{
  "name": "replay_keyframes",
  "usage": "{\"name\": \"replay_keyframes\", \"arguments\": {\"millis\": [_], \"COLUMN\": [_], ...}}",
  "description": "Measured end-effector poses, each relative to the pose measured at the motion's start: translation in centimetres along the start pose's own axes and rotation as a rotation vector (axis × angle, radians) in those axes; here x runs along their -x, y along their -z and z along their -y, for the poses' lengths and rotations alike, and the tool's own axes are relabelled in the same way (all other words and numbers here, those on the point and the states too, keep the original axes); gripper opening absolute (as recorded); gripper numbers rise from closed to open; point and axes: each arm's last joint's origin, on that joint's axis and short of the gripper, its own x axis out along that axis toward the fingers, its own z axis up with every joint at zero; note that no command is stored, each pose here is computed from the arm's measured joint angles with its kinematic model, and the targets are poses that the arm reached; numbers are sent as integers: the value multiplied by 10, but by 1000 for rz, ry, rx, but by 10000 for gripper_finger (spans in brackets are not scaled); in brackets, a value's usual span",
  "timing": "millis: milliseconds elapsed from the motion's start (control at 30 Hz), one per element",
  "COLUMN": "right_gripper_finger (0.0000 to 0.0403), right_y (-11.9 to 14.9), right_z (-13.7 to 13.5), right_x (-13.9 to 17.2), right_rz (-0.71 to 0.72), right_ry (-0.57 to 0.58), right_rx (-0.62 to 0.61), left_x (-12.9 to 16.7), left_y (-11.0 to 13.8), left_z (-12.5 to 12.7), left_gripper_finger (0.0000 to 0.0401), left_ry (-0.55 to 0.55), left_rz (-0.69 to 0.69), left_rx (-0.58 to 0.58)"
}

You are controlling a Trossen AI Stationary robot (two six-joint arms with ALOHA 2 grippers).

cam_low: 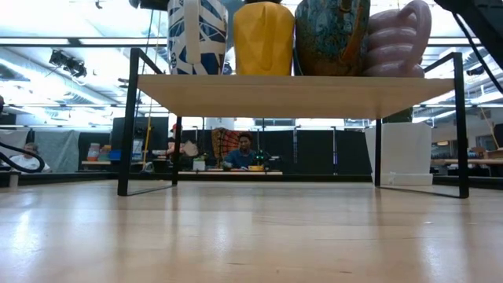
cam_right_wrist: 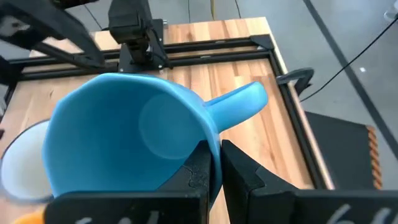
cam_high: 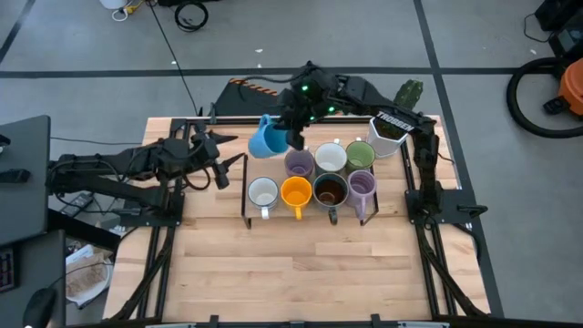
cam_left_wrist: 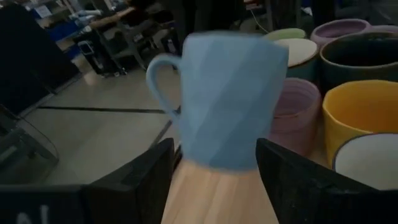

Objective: Place coffee mugs
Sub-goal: Put the blue mug on the shelf

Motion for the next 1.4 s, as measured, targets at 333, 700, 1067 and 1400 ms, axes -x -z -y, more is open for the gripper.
{"name": "replay_keyframes", "arguments": {"millis": [333, 700, 1067, 1400], "right_gripper_finger": [25, 25, 25, 25], "right_y": [6, 19, 28, 29], "right_z": [0, 10, 11, 9], "right_x": [-35, -67, -76, -76], "right_rz": [-42, -114, -188, -202], "right_ry": [-25, -71, -84, -114], "right_rx": [-5, -24, -24, -31], "left_x": [1, 1, -2, -11], "left_y": [11, 12, 12, 15], "left_z": [2, 3, 5, 12], "left_gripper_finger": [231, 231, 231, 231], "left_ry": [37, 48, 86, 110], "left_rz": [-102, -111, -116, -146], "left_rx": [19, 13, 38, 28]}}
